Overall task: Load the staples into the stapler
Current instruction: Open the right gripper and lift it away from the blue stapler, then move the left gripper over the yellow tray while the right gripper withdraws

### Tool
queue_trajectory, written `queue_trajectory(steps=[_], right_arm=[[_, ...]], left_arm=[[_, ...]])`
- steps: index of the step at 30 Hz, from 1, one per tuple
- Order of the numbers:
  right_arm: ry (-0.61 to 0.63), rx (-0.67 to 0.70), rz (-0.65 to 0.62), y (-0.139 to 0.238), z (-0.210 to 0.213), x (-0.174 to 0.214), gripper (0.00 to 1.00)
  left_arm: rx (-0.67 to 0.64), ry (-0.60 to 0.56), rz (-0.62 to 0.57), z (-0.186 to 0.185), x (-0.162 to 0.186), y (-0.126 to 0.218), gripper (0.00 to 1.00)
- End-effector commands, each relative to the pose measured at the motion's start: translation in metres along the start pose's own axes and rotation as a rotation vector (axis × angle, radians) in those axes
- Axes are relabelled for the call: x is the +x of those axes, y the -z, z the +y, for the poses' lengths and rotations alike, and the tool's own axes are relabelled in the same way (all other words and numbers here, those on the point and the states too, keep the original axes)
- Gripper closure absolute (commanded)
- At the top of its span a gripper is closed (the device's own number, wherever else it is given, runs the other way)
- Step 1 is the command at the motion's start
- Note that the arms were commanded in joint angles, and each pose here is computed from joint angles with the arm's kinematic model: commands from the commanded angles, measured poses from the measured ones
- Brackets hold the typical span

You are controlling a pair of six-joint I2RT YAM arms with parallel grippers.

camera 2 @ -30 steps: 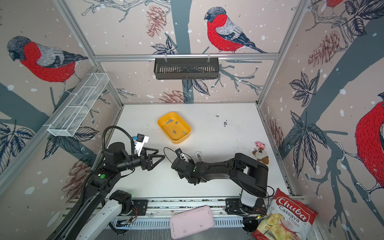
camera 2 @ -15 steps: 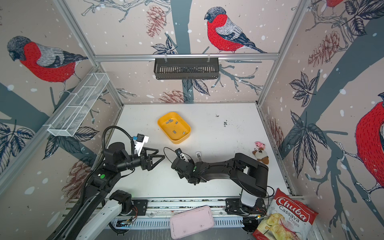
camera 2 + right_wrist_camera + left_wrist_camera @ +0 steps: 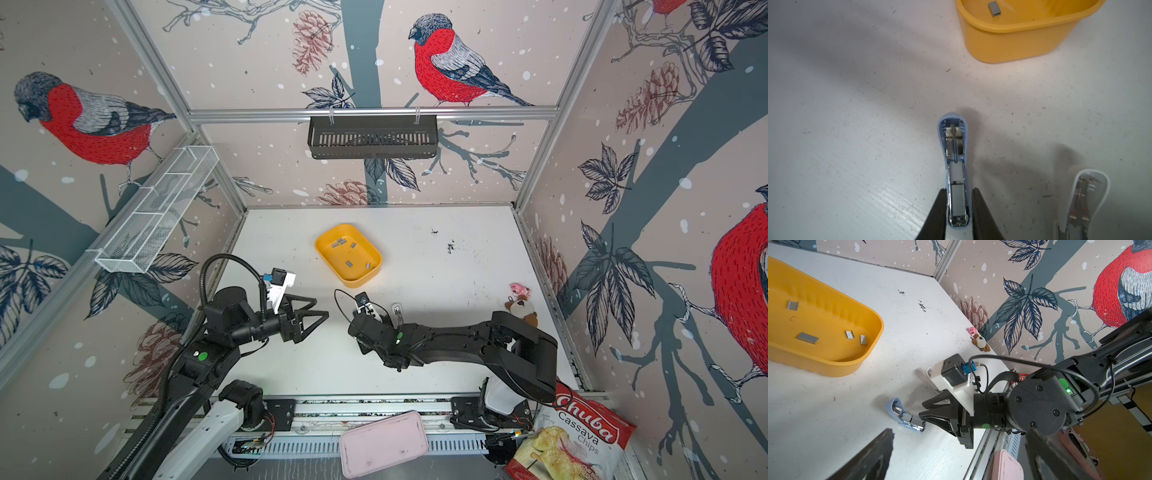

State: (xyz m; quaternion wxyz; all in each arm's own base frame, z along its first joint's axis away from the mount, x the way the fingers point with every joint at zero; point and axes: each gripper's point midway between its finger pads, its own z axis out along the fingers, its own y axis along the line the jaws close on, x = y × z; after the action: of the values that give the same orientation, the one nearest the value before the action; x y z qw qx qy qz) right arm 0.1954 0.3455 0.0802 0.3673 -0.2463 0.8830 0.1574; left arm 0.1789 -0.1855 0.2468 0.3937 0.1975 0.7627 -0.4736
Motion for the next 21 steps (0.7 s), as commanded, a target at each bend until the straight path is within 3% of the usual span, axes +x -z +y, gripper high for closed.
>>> queue_trajectory(steps=[1,5,13,21], right_arm=[[-0.041,-0.019,-0.064,0.007,0.002,-0.017,0.75],[-0.068,-0.019,-0.100,0.018,-0.003,-0.030,0.75],[-0.149,-0.029,-0.224,0.057,-0.038,-0.068,0.73],[-0.181,0.000,-0.346,0.093,-0.089,-0.101,0.69]], left_arm=[[0.030,-0.038,-0.028,-0.007,-0.007,0.001,0.02],[-0.016,-0.030,-0.035,0.001,-0.009,0.001,0.02],[-0.272,0.052,-0.009,0.050,-0.019,-0.004,0.01],[-0.484,-0.007,0.090,0.111,-0.044,-0.029,0.02]])
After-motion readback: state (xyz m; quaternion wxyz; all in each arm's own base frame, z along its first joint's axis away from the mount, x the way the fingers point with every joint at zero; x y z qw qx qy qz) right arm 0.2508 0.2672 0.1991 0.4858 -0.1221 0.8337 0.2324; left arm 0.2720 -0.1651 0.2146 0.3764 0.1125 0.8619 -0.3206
